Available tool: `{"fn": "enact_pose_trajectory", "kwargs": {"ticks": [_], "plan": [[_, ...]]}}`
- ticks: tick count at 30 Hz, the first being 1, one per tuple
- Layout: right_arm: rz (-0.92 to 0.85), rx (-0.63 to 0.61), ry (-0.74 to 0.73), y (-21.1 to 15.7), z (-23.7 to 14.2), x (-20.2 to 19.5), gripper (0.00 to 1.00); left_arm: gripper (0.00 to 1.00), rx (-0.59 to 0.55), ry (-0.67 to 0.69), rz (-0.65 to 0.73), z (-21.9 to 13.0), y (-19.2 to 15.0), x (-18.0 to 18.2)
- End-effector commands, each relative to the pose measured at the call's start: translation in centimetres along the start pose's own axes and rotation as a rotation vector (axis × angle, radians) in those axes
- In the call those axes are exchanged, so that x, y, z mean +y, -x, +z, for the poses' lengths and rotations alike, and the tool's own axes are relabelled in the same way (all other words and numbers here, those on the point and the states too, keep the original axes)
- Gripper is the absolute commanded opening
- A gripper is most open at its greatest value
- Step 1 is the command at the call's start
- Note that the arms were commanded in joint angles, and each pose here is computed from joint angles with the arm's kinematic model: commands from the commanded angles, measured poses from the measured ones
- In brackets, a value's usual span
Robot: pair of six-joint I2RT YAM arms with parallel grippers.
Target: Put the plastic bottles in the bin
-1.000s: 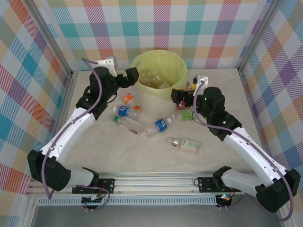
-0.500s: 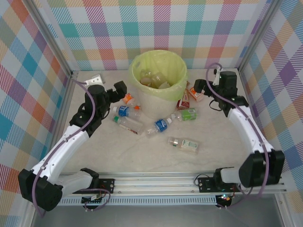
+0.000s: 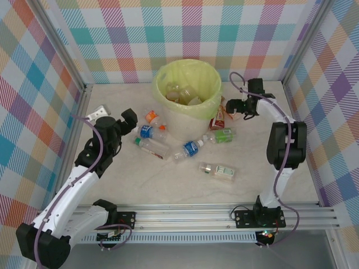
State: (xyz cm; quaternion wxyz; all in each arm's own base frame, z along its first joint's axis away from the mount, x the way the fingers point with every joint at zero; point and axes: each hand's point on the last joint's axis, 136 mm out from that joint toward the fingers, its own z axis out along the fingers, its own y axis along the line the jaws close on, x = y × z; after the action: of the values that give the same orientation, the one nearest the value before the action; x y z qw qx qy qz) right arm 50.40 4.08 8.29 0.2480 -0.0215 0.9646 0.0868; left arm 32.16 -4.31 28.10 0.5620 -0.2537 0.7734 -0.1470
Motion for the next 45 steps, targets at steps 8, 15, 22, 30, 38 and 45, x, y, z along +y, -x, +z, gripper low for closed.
{"fn": "enact_pose_trajectory", "kwargs": {"ticks": [8,15,22,30,38,45], "plan": [[-0.103,0.091,0.076,2.0,3.9,0.6,0.97,1.0,-0.005,0.05,-0.056,-0.1,-0.2,2.1],[-0.074,0.171,0.091,1.0,6.0,0.9,0.95,1.0,-0.012,0.072,-0.062,-0.1,-0.2,2.7],[0.013,0.175,-0.017,1.0,7.3,-0.3,0.85,1.0,0.01,0.076,-0.074,1.0,-0.9,2.7],[0.048,0.089,-0.006,2.2,5.9,0.2,0.69,1.0,0.061,0.074,-0.074,2.3,-1.8,2.3],[0.061,-0.018,-0.006,3.6,2.8,0.6,0.65,1.0,0.101,0.068,-0.116,3.3,-2.5,2.5],[0.074,-0.112,-0.007,4.5,0.2,0.9,0.58,1.0,0.124,0.081,-0.129,3.6,-3.2,3.1]]}}
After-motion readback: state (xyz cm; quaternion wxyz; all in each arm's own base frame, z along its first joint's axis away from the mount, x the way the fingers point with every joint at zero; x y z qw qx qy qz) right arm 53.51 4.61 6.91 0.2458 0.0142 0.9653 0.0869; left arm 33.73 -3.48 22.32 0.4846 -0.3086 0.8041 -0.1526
